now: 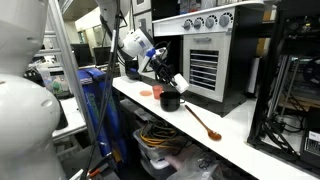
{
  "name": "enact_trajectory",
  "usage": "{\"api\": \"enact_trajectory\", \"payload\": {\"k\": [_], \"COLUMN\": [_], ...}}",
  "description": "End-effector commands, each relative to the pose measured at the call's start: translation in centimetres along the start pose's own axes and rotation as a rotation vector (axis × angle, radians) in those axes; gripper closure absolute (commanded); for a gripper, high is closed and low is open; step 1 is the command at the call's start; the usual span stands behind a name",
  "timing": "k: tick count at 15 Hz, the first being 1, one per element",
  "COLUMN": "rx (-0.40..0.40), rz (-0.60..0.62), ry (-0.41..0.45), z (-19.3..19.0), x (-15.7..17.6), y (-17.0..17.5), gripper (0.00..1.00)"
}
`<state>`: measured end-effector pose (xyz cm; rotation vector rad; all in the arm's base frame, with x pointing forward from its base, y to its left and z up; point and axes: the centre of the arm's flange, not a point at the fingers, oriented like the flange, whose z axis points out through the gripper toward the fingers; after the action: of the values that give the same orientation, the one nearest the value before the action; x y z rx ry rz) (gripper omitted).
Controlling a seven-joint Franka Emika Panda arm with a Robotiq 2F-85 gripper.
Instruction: Take the white mug and pour its contents into the black bowl, then use the wooden spoon to stir the contents in the black bowl
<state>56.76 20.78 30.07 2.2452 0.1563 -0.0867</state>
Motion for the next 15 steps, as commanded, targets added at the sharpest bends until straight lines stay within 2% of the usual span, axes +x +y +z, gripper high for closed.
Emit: {"api": "enact_trajectory", "payload": {"k": [1,8,15], "rx": [-0.070,-0.185,-0.290], "rz": [-0.022,-0.080,-0.147], "ry": [-0.012,-0.013,0.005], "z": [-0.3,-0.1,-1.7], "x": [1.1,1.3,0.4], "y": [-0.7,-2.7,-5.1], "gripper": [0.98,0.98,0.98]}}
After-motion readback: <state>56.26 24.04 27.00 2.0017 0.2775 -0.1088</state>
